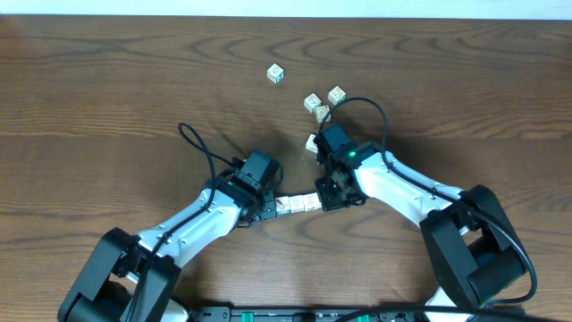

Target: Lift 5 blocks

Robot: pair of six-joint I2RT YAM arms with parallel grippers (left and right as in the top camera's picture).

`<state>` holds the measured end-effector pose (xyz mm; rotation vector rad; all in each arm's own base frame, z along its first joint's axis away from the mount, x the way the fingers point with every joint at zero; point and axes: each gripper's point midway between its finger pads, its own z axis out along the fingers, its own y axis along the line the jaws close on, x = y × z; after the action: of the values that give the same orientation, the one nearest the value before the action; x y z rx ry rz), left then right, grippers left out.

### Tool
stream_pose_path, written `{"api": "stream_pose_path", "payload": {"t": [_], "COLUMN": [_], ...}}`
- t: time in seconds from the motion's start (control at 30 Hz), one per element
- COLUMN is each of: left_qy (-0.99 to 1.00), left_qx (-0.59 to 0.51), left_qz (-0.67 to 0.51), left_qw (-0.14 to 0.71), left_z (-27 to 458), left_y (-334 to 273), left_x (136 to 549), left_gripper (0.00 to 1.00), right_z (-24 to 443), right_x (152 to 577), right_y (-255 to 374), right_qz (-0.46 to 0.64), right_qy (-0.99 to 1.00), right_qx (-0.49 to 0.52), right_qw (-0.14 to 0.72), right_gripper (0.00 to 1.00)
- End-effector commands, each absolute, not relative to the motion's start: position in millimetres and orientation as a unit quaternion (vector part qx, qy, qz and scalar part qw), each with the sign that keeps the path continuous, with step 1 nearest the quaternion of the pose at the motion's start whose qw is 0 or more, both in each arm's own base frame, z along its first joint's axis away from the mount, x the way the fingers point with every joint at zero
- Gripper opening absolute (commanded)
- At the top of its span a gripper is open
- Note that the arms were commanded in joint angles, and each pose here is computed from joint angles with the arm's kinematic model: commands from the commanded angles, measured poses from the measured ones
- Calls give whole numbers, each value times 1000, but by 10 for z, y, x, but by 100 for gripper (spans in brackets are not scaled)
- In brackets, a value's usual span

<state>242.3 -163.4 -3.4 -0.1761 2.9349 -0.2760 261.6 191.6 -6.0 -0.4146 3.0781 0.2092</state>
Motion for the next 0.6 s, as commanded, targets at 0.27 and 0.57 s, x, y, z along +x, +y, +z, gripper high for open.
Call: {"api": "stream_pose_path", "payload": {"t": [0.27, 0.57], "left_qy": [982, 982], "left_qx": [-12, 5], "left_qz": [-167, -171], "left_qw": [86, 85], "left_z": [34, 40], "left_y": [-2081, -2102], "left_x": [2337, 2320], "left_gripper": [7, 7], "right_z": [-258, -258], "right_x": [2328, 2300], "right_y": [2158, 2189], "right_qz": [104, 104], "right_qy": [985, 982], "right_qx": [-133, -151], "right_qw": [-36, -35], "right_gripper": [1, 1]}}
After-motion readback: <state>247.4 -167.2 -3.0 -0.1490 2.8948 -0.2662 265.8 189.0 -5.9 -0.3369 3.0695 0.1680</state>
